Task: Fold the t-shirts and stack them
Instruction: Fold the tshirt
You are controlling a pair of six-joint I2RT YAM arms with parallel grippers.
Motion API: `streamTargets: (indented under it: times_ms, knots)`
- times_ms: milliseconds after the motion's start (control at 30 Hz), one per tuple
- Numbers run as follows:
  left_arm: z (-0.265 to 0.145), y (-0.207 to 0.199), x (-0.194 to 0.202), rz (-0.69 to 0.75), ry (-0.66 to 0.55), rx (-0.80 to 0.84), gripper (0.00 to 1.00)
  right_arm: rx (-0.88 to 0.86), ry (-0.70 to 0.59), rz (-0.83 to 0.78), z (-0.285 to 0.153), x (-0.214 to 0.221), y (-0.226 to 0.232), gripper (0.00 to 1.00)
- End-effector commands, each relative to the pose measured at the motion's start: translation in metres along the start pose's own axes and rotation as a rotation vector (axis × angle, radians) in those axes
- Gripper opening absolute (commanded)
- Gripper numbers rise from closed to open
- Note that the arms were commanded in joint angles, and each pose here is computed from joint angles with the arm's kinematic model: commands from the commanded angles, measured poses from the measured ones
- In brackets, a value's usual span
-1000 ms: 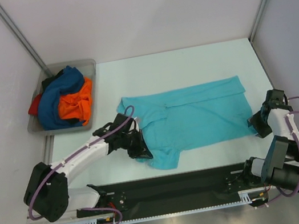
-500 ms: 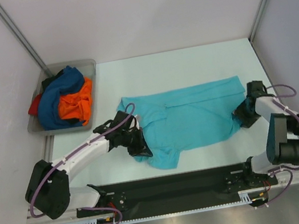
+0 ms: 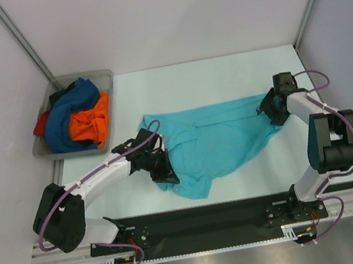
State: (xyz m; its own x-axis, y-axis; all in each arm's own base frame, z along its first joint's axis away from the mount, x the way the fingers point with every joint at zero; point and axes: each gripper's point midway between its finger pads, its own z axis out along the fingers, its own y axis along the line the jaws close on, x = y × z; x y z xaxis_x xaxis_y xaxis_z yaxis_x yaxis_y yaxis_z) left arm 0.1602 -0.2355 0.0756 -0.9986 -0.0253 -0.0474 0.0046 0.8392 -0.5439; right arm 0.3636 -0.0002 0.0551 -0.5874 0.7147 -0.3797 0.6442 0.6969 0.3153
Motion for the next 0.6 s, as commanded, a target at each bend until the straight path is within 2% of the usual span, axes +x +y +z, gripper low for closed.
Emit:
streamTargets:
  times_ms: [0,67,200,300,400,433,567]
  knots:
    - [-0.007,-0.016,-0.019,0.016,-0.053,0.031,0.00,-0.073,-0.049,-0.073,0.012,-0.024,0.032,0.68]
    - [-0.008,-0.016,-0.021,0.021,-0.068,0.028,0.00,-0.095,-0.016,-0.078,0.014,-0.025,0.042,0.68]
    - [-0.015,-0.009,-0.022,0.046,-0.124,0.011,0.00,-0.208,-0.059,-0.162,-0.015,-0.038,0.078,0.69]
    - [-0.016,-0.004,-0.024,0.057,-0.161,0.000,0.00,-0.320,-0.005,-0.167,-0.031,-0.034,0.095,0.70]
    - [-0.024,-0.004,-0.033,0.096,-0.232,-0.005,0.00,-0.339,0.029,-0.103,-0.037,-0.037,0.081,0.71]
    - [-0.028,-0.006,-0.034,0.108,-0.250,0.001,0.00,-0.337,-0.006,-0.092,-0.046,-0.043,0.075,0.71]
    - [-0.030,-0.010,-0.038,0.148,-0.287,0.031,0.00,-0.269,-0.015,0.011,-0.046,-0.043,0.025,0.71]
